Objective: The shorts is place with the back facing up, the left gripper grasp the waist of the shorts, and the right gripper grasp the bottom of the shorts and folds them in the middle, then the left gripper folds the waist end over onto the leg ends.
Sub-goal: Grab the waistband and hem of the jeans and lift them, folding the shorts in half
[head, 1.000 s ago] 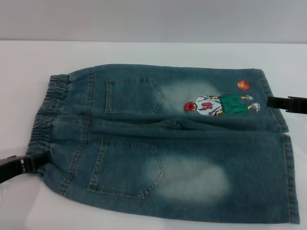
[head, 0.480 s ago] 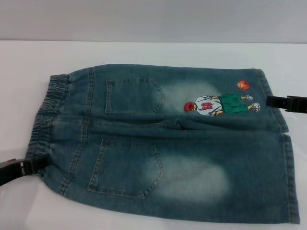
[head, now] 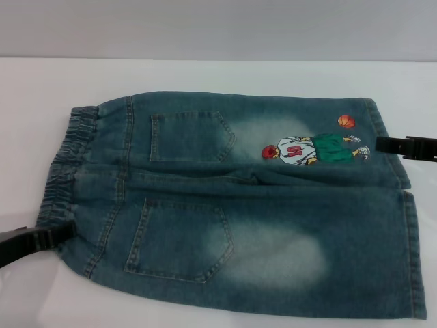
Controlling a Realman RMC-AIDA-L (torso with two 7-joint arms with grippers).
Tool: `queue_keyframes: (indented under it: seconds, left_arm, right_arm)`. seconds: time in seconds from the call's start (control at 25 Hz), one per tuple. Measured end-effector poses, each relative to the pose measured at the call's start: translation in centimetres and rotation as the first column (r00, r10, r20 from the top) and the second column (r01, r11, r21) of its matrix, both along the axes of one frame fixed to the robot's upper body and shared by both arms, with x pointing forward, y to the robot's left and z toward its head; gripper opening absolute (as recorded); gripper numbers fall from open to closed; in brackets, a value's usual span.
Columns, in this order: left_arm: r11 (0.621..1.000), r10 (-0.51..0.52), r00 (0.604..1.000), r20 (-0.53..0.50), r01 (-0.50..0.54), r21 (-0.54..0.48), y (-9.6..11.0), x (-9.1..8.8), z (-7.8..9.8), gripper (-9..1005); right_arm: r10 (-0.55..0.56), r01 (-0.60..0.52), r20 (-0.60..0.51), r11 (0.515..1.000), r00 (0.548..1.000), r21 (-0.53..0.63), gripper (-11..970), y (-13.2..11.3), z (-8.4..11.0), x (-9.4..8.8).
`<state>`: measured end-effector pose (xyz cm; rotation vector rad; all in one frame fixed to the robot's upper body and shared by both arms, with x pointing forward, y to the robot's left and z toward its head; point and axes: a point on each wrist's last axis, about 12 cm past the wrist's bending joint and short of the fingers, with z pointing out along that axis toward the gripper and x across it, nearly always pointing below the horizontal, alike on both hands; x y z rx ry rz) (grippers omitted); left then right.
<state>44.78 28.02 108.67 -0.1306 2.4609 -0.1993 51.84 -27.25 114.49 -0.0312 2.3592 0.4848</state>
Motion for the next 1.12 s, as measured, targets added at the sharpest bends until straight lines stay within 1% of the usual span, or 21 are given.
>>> queue_keyframes:
  seconds: [0.64, 1.12]
  left_arm:
    - [1.000, 0.008, 1.000, -0.012, -0.008, 0.003, 0.24, -0.30, -0.32, 852]
    - [1.000, -0.005, 1.000, -0.016, 0.005, -0.001, -0.14, -0.31, -0.40, 851]
  right_arm:
    - [0.017, -0.017, -0.007, 1.000, 1.000, 0.000, 515, 0.41, -0.04, -0.11]
    - [0.026, -0.026, -0.008, 1.000, 1.000, 0.001, 514, 0.65, -0.07, -0.11]
